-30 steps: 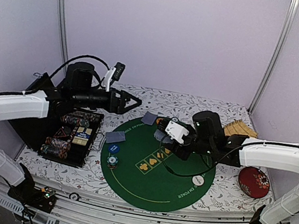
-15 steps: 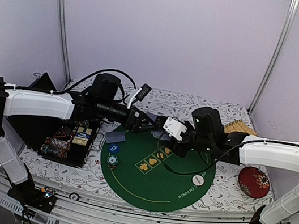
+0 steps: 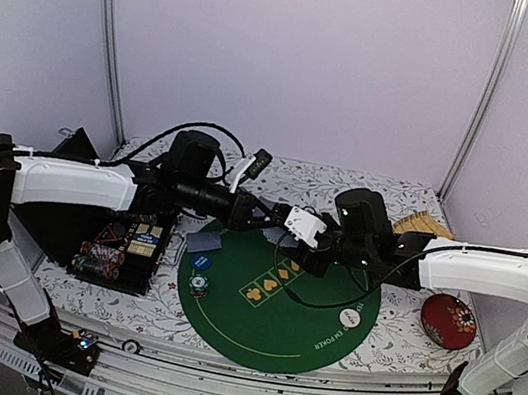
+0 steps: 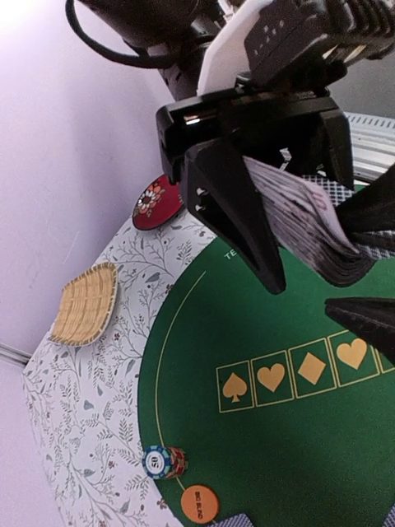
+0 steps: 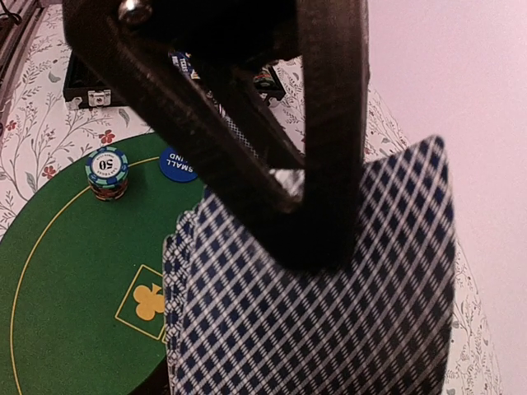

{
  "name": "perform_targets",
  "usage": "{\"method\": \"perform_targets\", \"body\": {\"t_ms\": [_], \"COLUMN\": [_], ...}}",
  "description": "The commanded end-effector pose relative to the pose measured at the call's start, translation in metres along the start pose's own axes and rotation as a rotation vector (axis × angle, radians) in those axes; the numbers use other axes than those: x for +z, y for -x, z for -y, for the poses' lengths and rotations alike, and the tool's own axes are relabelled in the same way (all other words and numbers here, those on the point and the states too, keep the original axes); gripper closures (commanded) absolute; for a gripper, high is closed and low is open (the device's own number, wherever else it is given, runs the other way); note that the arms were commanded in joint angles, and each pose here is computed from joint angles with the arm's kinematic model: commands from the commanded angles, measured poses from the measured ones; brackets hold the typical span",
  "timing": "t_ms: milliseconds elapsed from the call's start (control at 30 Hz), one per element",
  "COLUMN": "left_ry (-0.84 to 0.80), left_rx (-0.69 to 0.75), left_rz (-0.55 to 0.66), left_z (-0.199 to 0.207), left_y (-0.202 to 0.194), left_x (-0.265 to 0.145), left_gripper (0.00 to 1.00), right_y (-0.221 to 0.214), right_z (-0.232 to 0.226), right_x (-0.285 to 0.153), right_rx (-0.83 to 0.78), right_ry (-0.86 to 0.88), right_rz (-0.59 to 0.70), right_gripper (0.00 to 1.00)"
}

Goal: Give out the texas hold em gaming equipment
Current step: Pick up the poker card from the face-down deck piles.

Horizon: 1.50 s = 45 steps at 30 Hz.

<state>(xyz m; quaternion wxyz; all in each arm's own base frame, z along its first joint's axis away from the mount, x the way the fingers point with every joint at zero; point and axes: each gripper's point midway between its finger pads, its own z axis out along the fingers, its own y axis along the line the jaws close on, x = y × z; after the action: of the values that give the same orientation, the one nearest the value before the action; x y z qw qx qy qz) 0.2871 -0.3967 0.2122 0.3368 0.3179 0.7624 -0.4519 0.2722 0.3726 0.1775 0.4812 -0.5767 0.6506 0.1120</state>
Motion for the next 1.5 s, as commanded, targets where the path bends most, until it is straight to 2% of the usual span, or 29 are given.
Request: {"method": "perform_targets", "body": {"t_ms": [0, 300, 433, 567, 833, 1000, 1200, 1267, 1333, 1467], "left_ry": [0.053, 0.079, 0.087, 0.097, 0.071, 0.024, -0.03, -0.017, 0.027, 0.185], "left_rx": [0.032, 0.058, 0.07, 0.075, 0.042, -0.03, -0.107, -0.227, -0.356, -0.506], "left_rz": [0.031, 0.031, 0.035, 0.035, 0.083, 0.171, 0.178, 0.225, 0.325, 0.54], "left_z": [-0.002, -0.001, 0.001, 0.001, 0.003, 0.002, -0.004, -0.022, -0.049, -0.1], "left_y": [0.007, 0.01, 0.013, 0.013, 0.026, 0.042, 0.041, 0.043, 0.049, 0.063], "left_x": [-0.011, -0.019, -0.023, -0.028, -0.055, -0.079, -0.074, -0.08, -0.091, -0.096], "left_gripper": [0.7, 0.74, 0.83, 1.0, 1.0, 1.0, 1.0, 1.0, 1.0, 1.0], "right_y": [0.015, 0.014, 0.012, 0.012, 0.001, -0.004, -0.001, -0.003, -0.006, -0.01], "right_z": [0.004, 0.004, 0.003, 0.004, 0.011, 0.017, 0.02, 0.023, 0.026, 0.031], "right_x": [-0.003, -0.005, -0.004, -0.004, -0.006, -0.007, -0.008, -0.009, -0.01, -0.011], "right_rx": [-0.007, -0.009, -0.007, -0.007, 0.013, 0.042, 0.064, 0.075, 0.089, 0.136], "right_ry": [-0.011, -0.014, -0.013, -0.018, -0.04, -0.058, -0.063, -0.075, -0.088, -0.116], "right_rz": [0.048, 0.045, 0.039, 0.038, 0.01, 0.003, 0.017, 0.01, -0.003, -0.017], "right_gripper": [0.51, 0.51, 0.52, 0.52, 0.52, 0.53, 0.54, 0.54, 0.54, 0.55]}}
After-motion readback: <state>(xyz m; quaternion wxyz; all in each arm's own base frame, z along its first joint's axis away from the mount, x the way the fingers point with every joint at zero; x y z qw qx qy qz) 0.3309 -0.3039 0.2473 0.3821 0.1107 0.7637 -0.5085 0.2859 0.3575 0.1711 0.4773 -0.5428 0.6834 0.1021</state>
